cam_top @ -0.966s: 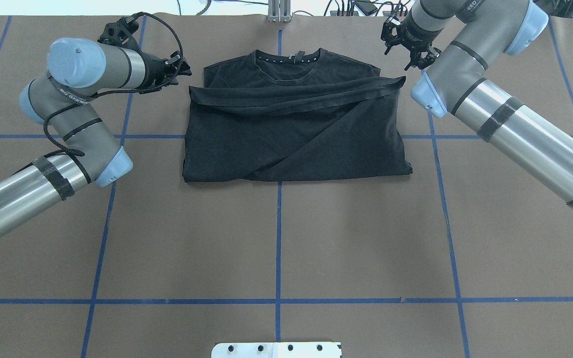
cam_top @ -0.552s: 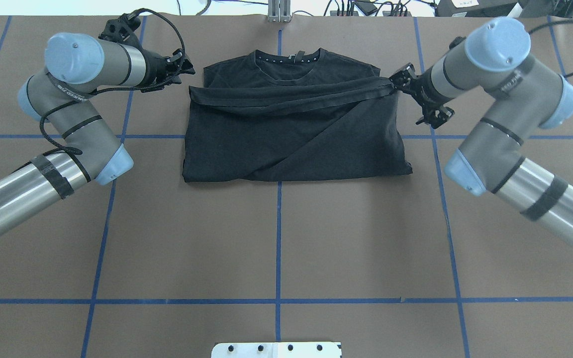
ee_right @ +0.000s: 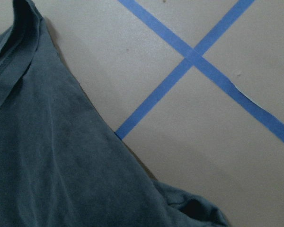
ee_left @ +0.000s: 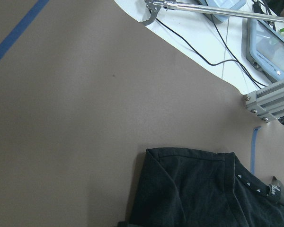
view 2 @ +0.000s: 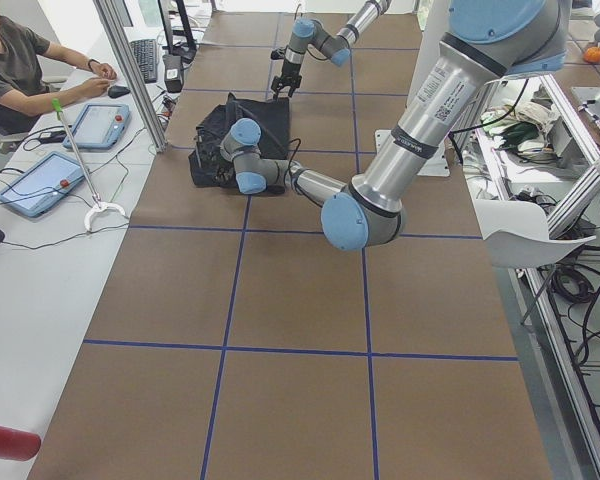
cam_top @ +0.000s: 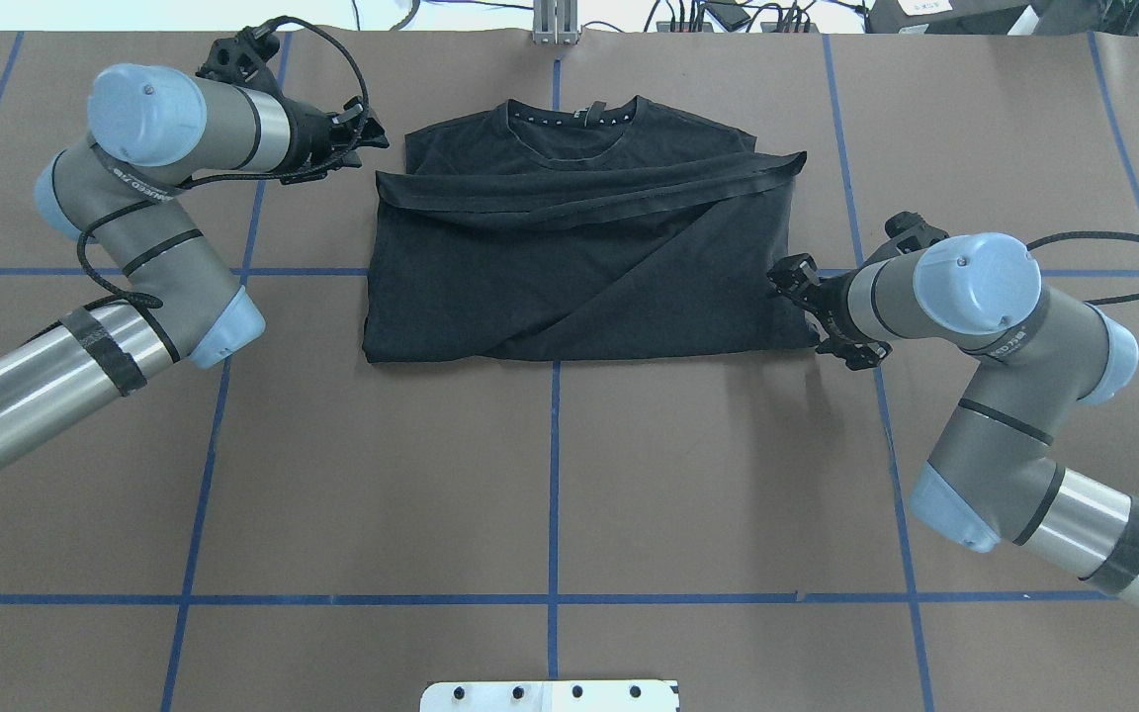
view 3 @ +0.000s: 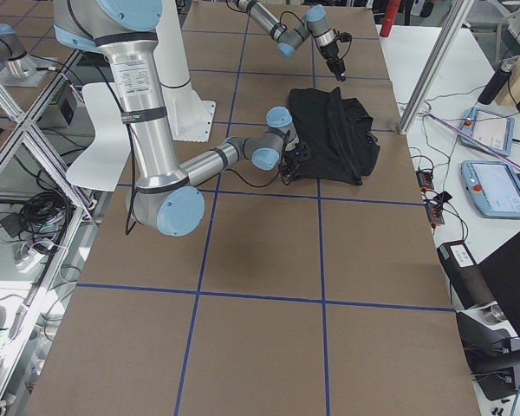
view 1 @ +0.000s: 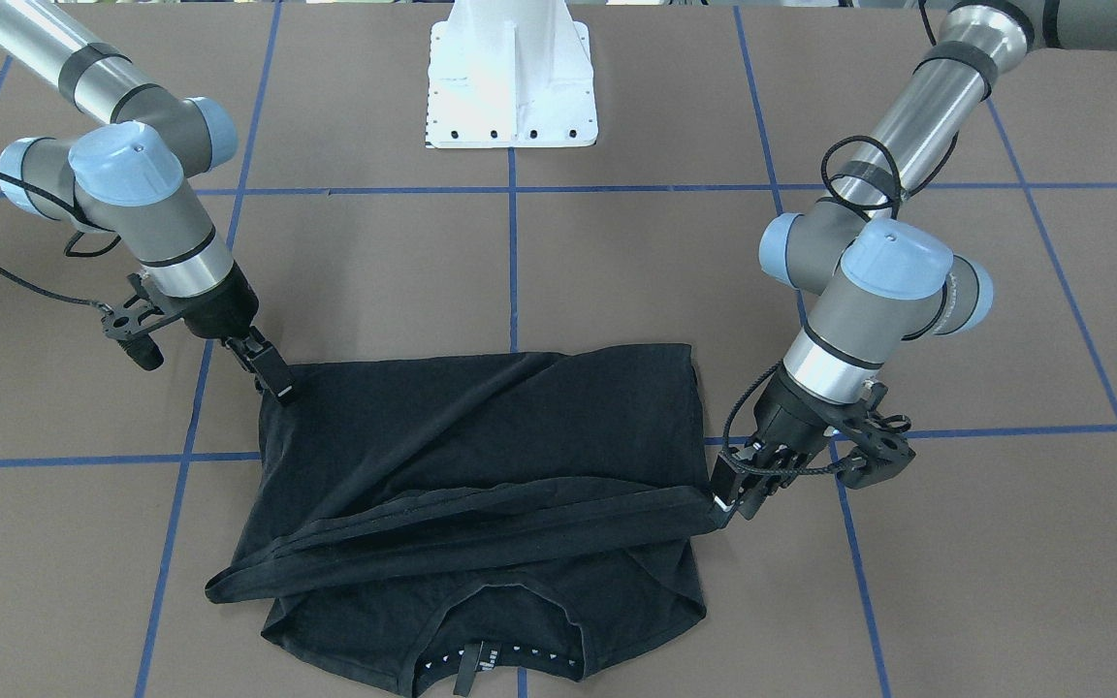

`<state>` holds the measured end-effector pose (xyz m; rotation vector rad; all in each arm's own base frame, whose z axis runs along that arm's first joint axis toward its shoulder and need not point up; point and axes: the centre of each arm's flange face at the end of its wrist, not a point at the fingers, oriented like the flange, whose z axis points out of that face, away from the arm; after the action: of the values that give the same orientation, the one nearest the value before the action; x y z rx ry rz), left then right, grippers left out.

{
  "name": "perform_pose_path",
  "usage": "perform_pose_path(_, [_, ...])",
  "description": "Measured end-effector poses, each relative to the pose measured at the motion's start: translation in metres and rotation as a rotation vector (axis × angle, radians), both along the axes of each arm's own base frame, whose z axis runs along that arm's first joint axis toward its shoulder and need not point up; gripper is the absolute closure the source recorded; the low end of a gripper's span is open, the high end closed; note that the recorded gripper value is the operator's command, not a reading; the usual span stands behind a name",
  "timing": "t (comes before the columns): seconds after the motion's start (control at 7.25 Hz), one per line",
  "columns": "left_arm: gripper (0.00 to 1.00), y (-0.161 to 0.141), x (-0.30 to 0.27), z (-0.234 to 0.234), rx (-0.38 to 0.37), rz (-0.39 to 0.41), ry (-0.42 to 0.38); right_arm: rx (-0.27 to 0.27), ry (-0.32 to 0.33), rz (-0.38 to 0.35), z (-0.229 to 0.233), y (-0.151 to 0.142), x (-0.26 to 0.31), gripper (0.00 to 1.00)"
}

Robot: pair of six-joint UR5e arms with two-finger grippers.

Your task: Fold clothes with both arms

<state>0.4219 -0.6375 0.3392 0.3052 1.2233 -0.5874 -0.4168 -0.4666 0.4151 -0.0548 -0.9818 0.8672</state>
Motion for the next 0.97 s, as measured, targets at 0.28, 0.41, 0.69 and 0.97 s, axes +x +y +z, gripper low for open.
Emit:
perform_pose_path(0.28, [0.47, 0.000, 0.000, 0.000, 0.000, 0.000, 0.000, 0.000, 0.008, 0.002, 0.006, 0.006, 0.002, 0.13])
perform_pose_path(0.41, [0.47, 0.000, 0.000, 0.000, -0.001, 0.000, 0.000, -0.005, 0.018, 0.002, 0.013, 0.008, 0.004, 0.29])
perform_pose_path(0.69, [0.47, 0.001, 0.001, 0.001, -0.002, 0.000, -0.001, -0.011, 0.025, -0.002, 0.018, 0.013, 0.005, 1.00])
perform_pose_path(0.97, [0.47, 0.001, 0.000, 0.003, -0.004, -0.001, -0.003, -0.013, 0.020, -0.009, 0.015, 0.014, 0.003, 1.00])
